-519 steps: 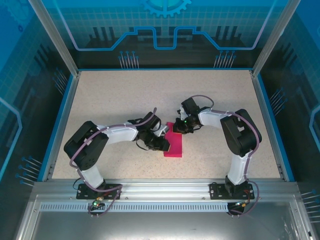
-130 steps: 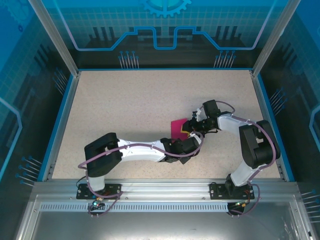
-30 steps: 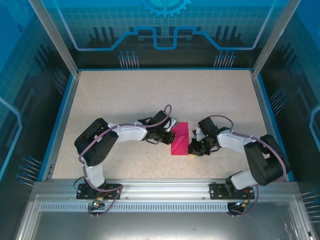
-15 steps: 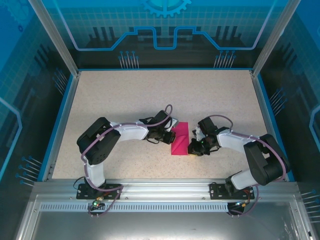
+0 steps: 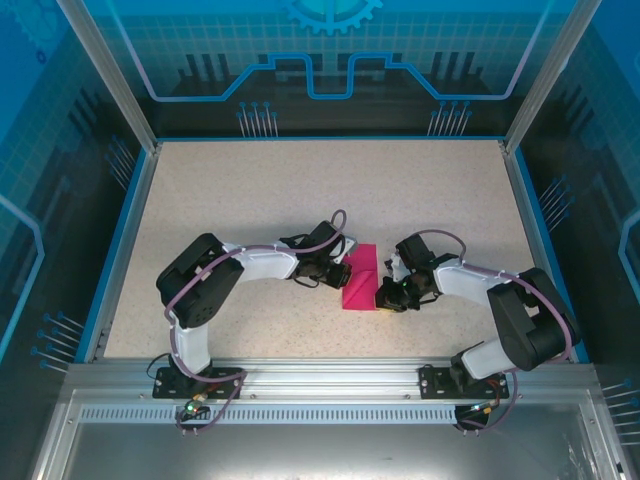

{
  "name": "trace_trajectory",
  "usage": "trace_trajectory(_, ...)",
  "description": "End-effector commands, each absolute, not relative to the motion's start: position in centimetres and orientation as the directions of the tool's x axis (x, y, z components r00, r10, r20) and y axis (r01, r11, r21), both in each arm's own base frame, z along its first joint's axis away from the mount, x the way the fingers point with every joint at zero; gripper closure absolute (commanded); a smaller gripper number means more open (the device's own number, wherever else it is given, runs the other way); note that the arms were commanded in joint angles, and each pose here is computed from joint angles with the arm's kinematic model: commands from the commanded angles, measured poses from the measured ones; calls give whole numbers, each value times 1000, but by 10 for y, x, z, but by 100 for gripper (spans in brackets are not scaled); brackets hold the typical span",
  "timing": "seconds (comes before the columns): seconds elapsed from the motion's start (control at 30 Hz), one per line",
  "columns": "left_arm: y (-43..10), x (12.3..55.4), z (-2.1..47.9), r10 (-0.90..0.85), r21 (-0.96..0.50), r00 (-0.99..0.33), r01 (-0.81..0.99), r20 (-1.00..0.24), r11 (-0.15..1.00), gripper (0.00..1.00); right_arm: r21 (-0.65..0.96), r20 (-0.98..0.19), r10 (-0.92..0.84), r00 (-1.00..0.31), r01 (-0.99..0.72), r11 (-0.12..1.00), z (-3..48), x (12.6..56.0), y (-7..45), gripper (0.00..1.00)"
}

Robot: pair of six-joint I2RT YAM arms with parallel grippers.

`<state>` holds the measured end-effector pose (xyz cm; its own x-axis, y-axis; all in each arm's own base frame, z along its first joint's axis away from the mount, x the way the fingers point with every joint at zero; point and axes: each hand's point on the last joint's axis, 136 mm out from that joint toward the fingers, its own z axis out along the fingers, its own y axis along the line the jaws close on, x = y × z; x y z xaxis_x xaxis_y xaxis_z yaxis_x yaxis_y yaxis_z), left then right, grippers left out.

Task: Fold a paper plane with a square sheet of paper (fold left side to right side)
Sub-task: Fold the triangle a second time at the center of the table.

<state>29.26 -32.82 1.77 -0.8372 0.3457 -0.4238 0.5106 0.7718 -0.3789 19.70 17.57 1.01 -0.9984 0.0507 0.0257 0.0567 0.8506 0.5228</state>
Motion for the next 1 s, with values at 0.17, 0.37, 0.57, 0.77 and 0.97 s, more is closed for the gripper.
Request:
trace_trajectory(0.17,-328,291,10,364,-392,-842,514,-398,763,100,651,-112,107,-988,9,759,52,223,190,88)
trace_trajectory(0.37,-327,290,10,363,-391,-842,514,-398,763,100,724,-134,144,-981,3,690,61,249,209,89)
trace_trajectory(0.57,-328,291,11,362,-395,-843,514,-398,762,100,741,-133,129,-983,-12,671,62,265,223,89)
trace_trajectory(0.77,-328,290,12,367,-390,-841,516,-397,762,100,726,-117,106,-987,-12,688,50,268,228,89)
trace_trajectory(0.97,-327,290,12,371,-387,-841,517,-394,763,100,699,-94,86,-992,-5,715,37,266,227,89)
